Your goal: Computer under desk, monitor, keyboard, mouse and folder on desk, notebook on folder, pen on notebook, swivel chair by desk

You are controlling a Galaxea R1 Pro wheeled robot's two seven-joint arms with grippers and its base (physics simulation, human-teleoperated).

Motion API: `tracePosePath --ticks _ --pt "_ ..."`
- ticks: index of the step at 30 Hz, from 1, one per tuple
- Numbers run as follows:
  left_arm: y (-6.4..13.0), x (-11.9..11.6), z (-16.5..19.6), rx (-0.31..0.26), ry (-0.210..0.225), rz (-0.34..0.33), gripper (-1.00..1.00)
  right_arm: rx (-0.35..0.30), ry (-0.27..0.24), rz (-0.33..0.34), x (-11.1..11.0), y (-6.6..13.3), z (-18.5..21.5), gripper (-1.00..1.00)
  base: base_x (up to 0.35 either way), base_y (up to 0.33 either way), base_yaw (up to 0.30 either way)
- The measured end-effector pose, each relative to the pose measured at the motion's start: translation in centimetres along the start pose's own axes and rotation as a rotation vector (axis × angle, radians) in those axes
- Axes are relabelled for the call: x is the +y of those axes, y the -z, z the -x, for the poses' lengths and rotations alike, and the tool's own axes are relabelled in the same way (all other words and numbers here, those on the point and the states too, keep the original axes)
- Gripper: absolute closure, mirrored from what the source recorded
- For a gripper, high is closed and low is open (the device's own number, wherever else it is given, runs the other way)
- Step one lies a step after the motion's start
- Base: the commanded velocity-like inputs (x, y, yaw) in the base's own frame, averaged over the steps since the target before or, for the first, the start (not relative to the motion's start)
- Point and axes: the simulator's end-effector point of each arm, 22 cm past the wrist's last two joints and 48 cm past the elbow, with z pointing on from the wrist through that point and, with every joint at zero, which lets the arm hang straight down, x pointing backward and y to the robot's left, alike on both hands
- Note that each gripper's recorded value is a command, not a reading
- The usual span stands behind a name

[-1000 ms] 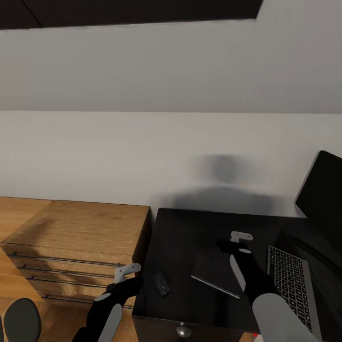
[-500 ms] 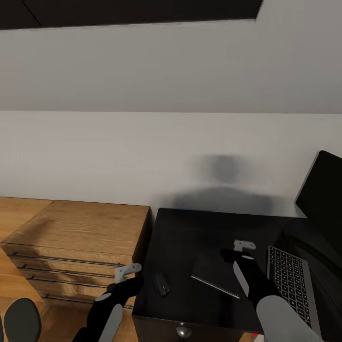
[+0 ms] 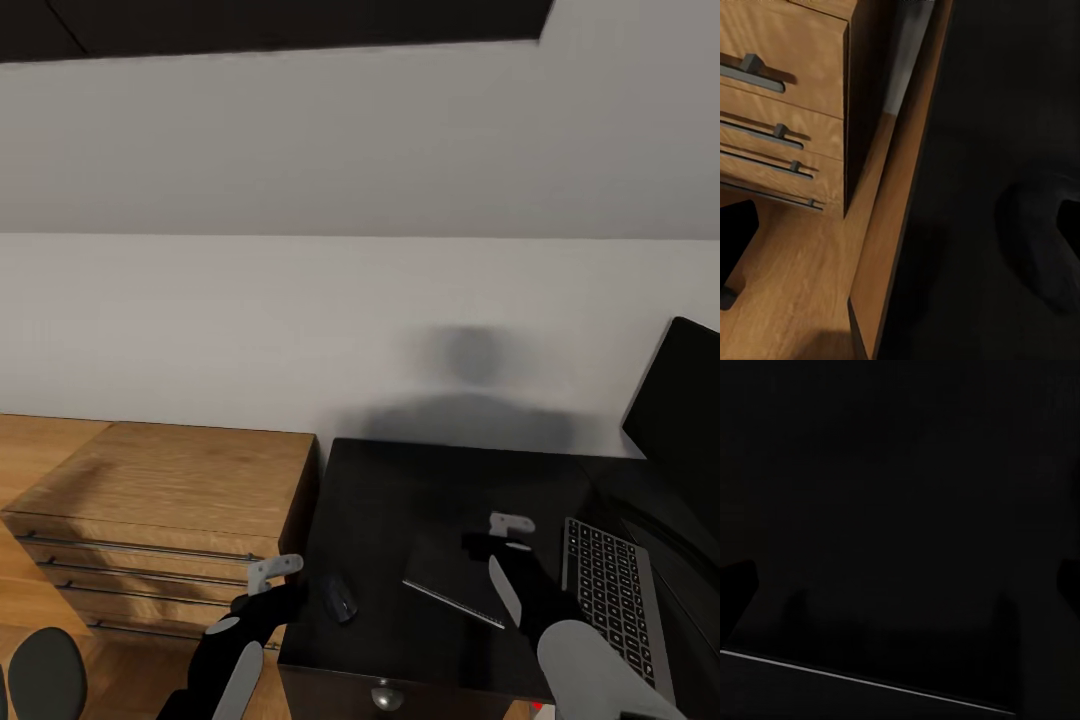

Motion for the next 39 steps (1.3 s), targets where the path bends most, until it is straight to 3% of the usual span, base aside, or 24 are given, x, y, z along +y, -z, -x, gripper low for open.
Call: tracePosePath --ticks 26,39 --pt "1.6 -0.4 1.8 -0.055 0.015 -0.019 -1.0 0.03 0.006 0.0 0.0 -0.4 -0.7 -1.0 0.0 0.0 0.0" --pt "3.8 -0.3 2.1 -0.093 0.033 -0.037 -1.0 0.047 0.008 0.002 0.1 -0.6 -1.1 -1.0 0.0 0.0 0.0"
